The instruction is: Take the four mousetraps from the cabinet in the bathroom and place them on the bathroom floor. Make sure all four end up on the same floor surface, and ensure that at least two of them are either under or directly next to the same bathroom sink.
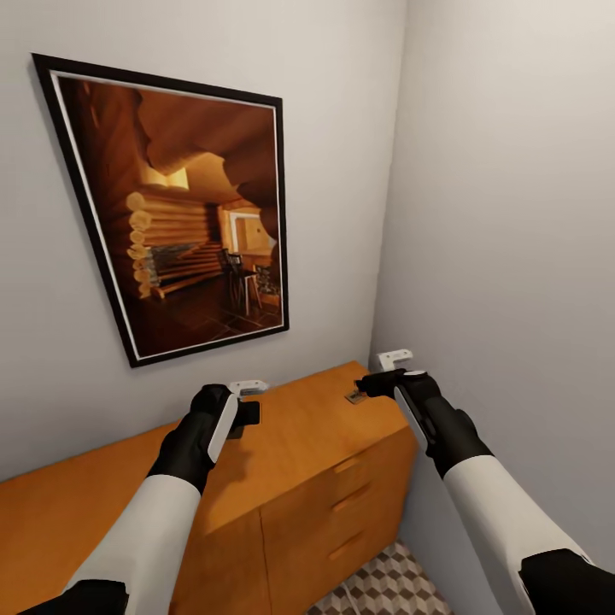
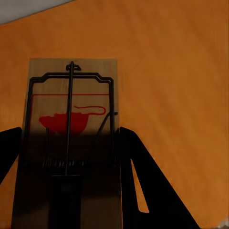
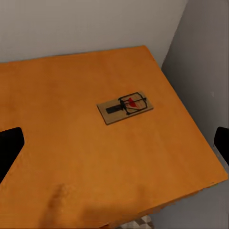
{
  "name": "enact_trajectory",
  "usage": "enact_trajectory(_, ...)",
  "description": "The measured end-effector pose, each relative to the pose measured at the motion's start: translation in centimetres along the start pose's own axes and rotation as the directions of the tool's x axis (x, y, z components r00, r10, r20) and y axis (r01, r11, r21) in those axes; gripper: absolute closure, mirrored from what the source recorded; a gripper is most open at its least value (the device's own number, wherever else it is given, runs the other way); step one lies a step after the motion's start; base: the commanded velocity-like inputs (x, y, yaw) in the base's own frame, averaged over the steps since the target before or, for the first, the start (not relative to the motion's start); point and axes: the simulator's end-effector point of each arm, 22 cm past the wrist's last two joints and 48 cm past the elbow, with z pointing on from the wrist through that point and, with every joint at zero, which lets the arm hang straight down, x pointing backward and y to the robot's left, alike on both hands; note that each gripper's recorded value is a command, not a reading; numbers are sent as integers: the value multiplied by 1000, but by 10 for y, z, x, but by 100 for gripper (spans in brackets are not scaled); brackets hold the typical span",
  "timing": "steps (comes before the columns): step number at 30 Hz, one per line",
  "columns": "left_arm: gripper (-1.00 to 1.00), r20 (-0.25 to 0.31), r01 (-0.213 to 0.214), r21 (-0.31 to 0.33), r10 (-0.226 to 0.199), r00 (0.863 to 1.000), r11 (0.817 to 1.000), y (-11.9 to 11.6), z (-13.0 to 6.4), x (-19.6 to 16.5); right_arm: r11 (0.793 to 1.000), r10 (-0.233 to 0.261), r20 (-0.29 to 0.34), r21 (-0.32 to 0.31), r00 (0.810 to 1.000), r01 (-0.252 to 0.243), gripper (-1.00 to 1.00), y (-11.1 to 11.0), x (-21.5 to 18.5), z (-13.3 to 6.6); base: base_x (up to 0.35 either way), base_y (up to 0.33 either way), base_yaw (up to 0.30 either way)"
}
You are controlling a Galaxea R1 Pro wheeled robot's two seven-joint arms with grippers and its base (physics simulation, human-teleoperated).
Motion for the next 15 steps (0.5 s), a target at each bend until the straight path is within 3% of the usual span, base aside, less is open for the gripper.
enact_trajectory(6, 100, -1, 0, 1, 0, 1000, 1000, 0, 0, 0, 1000, 0, 0, 0, 1000, 0, -100, 0, 0, 0, 0, 0, 264)
enact_trajectory(15, 100, -1, 0, 2, 0, 1000, 1000, 0, 0, 0, 1000, 0, 0, -1, 1000, 0, -100, 0, 0, 0, 0, 0, 50)
